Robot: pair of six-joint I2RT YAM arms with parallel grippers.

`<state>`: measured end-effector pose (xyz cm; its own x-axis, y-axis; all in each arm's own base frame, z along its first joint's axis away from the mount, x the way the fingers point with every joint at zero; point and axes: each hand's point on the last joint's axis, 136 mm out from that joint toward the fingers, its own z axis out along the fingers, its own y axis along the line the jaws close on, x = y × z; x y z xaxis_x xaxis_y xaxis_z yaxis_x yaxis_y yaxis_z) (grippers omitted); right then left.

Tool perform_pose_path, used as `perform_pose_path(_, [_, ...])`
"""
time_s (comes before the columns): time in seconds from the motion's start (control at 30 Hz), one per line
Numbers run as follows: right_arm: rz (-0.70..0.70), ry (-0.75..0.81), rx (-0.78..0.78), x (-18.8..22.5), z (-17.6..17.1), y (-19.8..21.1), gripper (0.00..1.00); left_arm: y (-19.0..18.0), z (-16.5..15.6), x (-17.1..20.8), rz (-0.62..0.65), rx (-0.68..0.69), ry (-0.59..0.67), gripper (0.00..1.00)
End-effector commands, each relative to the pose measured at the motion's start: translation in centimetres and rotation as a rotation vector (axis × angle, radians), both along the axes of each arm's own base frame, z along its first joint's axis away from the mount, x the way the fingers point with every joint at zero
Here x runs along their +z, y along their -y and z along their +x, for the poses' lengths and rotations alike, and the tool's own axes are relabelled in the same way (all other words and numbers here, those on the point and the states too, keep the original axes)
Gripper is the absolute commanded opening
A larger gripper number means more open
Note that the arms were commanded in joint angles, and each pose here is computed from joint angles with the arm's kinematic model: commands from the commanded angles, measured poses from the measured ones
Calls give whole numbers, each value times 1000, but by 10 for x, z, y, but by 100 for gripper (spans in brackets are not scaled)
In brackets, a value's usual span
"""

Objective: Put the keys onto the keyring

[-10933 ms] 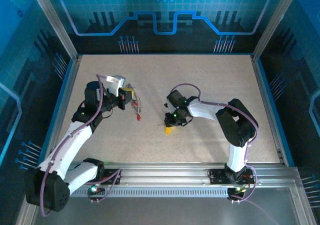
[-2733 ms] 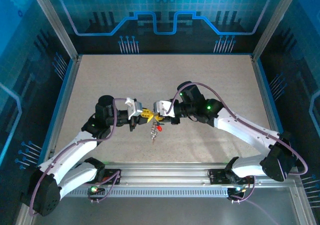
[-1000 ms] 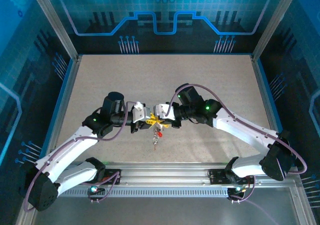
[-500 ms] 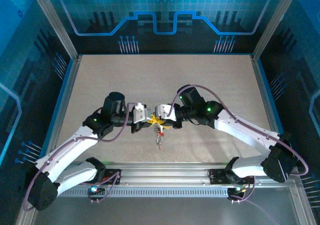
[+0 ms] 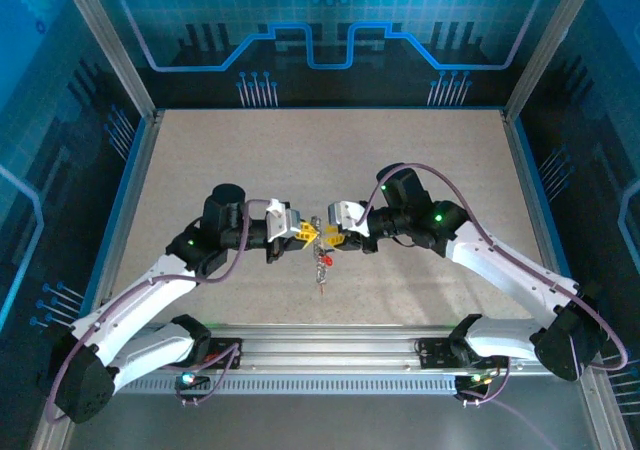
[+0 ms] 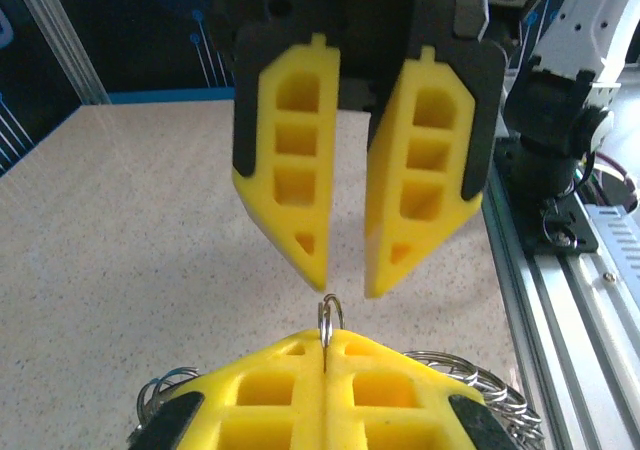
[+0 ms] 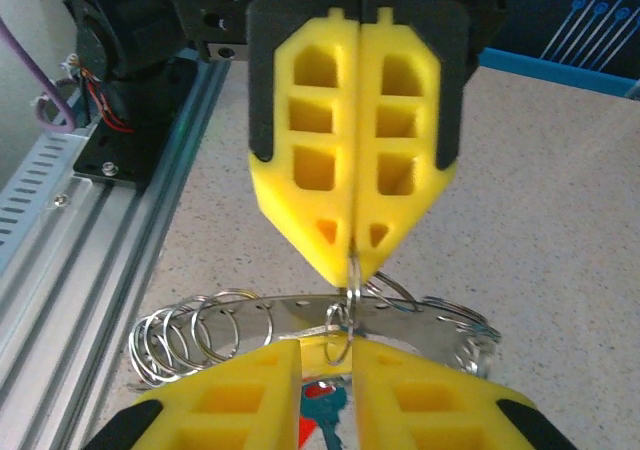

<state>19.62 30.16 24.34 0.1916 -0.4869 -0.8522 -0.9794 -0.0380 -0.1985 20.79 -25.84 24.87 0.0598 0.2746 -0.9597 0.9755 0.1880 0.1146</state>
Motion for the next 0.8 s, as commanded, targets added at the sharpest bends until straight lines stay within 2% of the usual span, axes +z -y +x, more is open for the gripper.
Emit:
perform_pose_path(0.0, [14,-42,28,-3,-8,0,22,6,-9,22,-98,-57,39,0])
perform_pose_path(0.37, [16,-43,-15,-7,2,-5,9,8,-11,26,-159,-69,33,0])
perform_pose_path(0.77, [47,-26,21,-2,-4,-12,16,9,-9,24,-194,-63,29,0])
